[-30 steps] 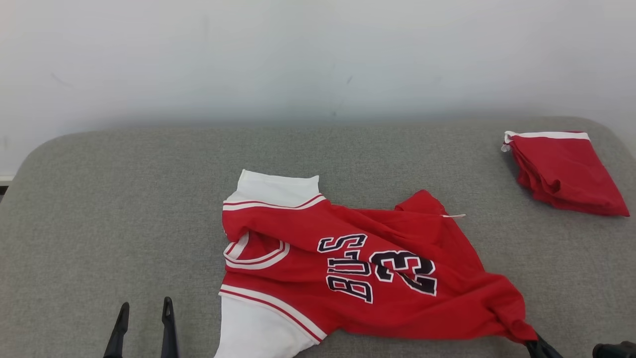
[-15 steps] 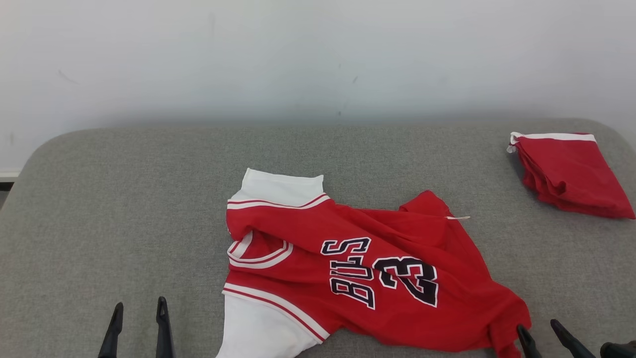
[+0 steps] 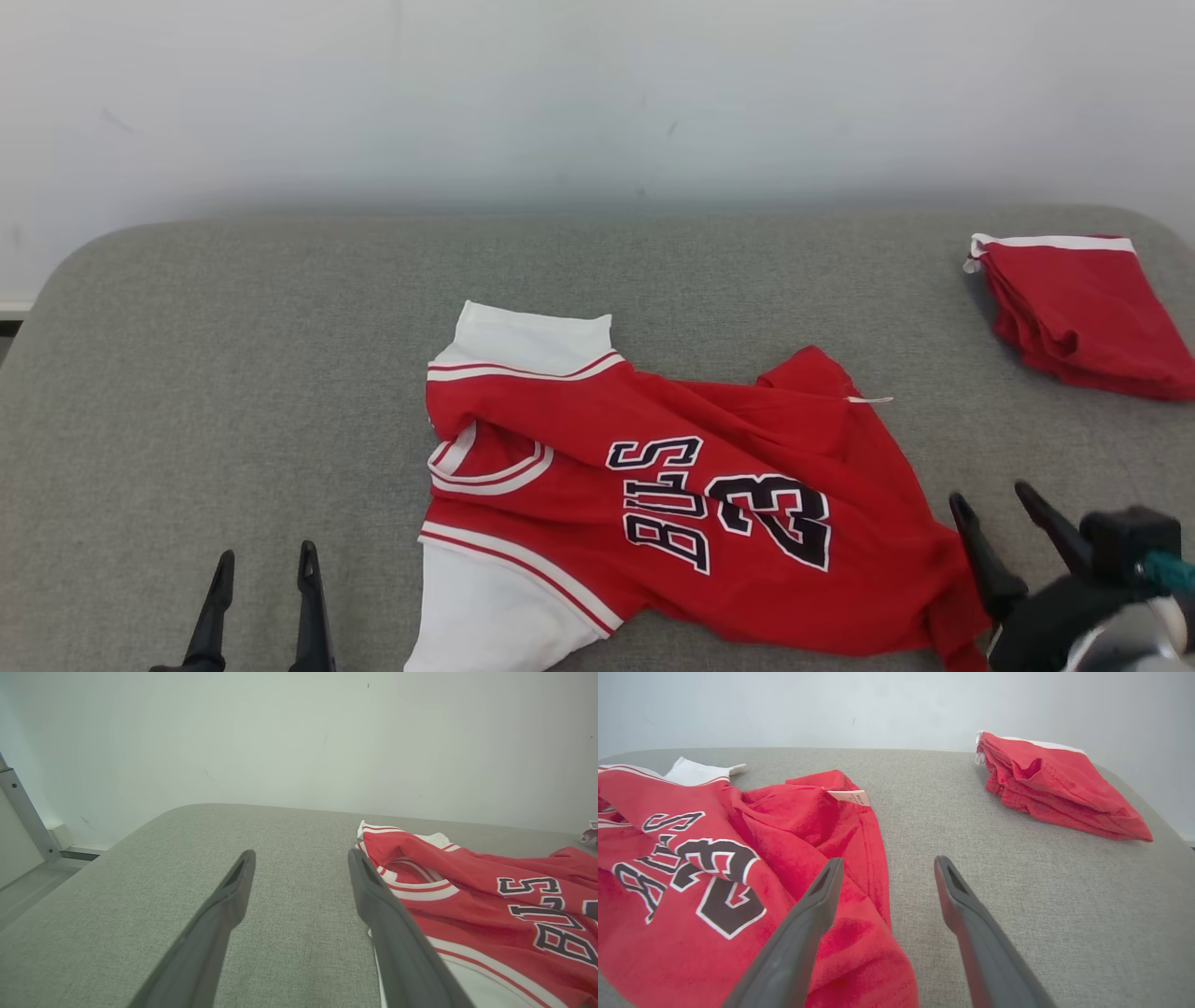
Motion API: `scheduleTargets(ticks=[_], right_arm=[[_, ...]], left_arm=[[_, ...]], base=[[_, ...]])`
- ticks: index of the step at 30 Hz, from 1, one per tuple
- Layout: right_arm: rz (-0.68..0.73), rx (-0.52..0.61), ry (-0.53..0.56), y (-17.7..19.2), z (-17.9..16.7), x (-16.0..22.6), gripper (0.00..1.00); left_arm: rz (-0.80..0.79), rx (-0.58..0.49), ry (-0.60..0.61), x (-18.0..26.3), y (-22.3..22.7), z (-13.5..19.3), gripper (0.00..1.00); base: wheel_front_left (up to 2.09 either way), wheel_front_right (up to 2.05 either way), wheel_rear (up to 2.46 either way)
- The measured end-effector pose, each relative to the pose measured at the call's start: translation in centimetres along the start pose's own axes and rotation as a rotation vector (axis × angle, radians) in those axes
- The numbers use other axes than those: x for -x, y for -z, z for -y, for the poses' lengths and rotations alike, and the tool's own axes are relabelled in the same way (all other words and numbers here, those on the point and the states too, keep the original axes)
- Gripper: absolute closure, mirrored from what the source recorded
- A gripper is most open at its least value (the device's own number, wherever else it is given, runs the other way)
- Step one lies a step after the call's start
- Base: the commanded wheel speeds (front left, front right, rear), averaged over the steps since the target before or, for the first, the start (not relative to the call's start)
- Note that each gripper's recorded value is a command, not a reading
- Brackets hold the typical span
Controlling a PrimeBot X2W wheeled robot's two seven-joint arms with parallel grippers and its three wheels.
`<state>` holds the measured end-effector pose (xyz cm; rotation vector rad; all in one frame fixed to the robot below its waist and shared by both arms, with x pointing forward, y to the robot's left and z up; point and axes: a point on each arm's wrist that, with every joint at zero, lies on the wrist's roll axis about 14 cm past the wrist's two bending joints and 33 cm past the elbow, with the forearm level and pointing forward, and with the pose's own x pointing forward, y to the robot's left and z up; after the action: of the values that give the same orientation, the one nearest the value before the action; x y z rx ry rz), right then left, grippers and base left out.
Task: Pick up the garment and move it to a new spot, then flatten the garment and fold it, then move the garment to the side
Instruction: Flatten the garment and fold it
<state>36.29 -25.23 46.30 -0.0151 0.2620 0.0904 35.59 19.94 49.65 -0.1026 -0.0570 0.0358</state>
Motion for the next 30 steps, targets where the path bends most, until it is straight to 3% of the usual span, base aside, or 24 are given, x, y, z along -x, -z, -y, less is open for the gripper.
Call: scheduleTargets(ticks=[10,20,21,22,23,24,27,30], right_arm=[[-0.055,0.100,-0.037,-1.5,-0.5,-6.1,0.00],[-0.317,0.119,-0.068,4.7,-1.5,-8.5,0.00],[-0.332,0.111,-0.074,4.9,-1.8,-8.6,0.09],[-0.343,0.104,-0.080,5.1,-2.0,-8.7,0.09],[-0.343,0.101,-0.086,5.0,-2.3,-8.9,0.76],[-0.344,0.098,-0.091,4.9,-2.4,-8.9,1.00],[-0.324,0.079,-0.107,4.2,-3.0,-9.4,1.00],[-0.195,0.038,-0.108,0.7,-3.0,-10.7,1.00]], left_arm=[[-0.002,-0.002,-0.015,-0.2,0.0,-0.6,0.00],[-0.025,-0.004,-0.070,0.3,0.7,-2.3,0.00],[-0.026,-0.005,-0.073,0.4,0.7,-2.4,0.00],[-0.028,-0.005,-0.075,0.4,0.8,-2.5,0.00],[-0.029,-0.005,-0.077,0.4,0.8,-2.5,0.00],[-0.030,-0.003,-0.078,0.3,0.8,-2.5,0.00],[-0.034,0.000,-0.073,0.1,1.0,-2.4,0.00],[-0.029,0.002,-0.062,-0.3,0.9,-2.0,0.00]], base=[[0.00,0.00,0.00],[0.00,0.00,0.00],[0.00,0.00,0.00],[0.00,0.00,0.00],[0.00,0.00,0.00],[0.00,0.00,0.00],[0.00,0.00,0.00],[0.00,0.00,0.00]])
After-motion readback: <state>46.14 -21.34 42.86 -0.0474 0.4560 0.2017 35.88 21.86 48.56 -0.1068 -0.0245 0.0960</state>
